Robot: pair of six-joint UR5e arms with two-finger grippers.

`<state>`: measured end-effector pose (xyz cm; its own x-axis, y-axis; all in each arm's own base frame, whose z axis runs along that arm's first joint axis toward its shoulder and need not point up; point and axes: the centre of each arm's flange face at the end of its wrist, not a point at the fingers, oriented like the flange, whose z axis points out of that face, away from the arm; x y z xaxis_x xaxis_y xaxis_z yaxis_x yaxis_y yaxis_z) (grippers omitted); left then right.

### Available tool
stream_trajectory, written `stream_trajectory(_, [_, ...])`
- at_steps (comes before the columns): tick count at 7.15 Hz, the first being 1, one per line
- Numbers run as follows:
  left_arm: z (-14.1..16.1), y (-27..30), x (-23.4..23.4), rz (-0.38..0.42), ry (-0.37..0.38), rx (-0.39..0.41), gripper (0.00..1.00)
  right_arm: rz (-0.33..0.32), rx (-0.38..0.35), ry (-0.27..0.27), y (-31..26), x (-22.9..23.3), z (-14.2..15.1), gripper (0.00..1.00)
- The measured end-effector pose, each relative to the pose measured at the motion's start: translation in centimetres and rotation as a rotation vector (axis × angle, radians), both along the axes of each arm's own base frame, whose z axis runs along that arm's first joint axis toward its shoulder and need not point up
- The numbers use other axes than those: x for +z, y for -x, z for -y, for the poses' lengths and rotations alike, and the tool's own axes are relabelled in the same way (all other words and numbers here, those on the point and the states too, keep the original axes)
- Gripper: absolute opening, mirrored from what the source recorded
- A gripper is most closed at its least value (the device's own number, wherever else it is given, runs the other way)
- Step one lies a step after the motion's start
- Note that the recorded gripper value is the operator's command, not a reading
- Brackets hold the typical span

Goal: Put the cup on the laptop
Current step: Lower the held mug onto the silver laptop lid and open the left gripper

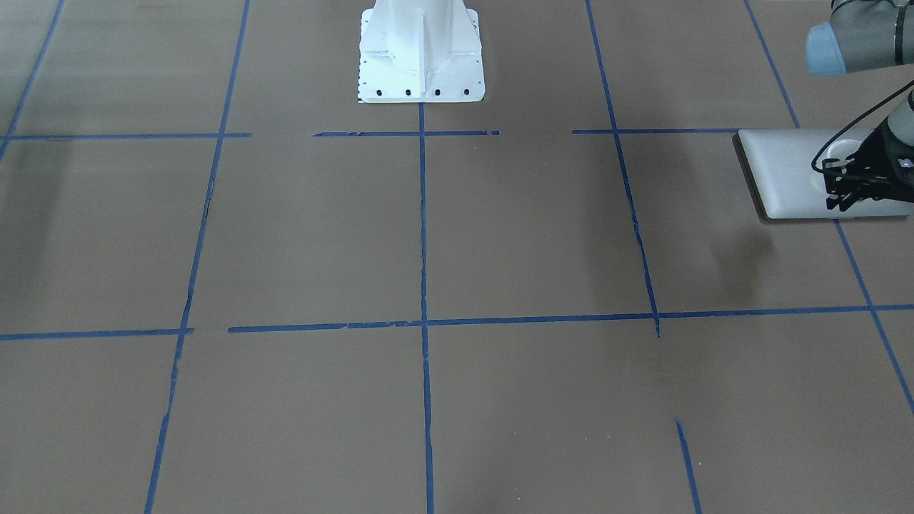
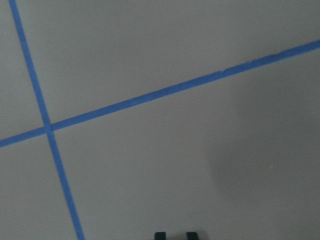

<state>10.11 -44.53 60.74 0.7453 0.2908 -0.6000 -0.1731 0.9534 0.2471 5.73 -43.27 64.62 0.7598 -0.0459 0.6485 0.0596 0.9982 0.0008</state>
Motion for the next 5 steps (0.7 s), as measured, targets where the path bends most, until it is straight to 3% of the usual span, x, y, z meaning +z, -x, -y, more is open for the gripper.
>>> stream_trajectory(3, [-3.4,1.7,8.3,-0.084,0.044,-0.183,0.00,0.000,0.000,0.000,0.0,0.0,0.0,1.00])
stream_trajectory(5, [-5.4,2.4,10.3,-0.093,0.078,-0.223,0.00,0.000,0.000,0.000,0.0,0.0,0.0,1.00])
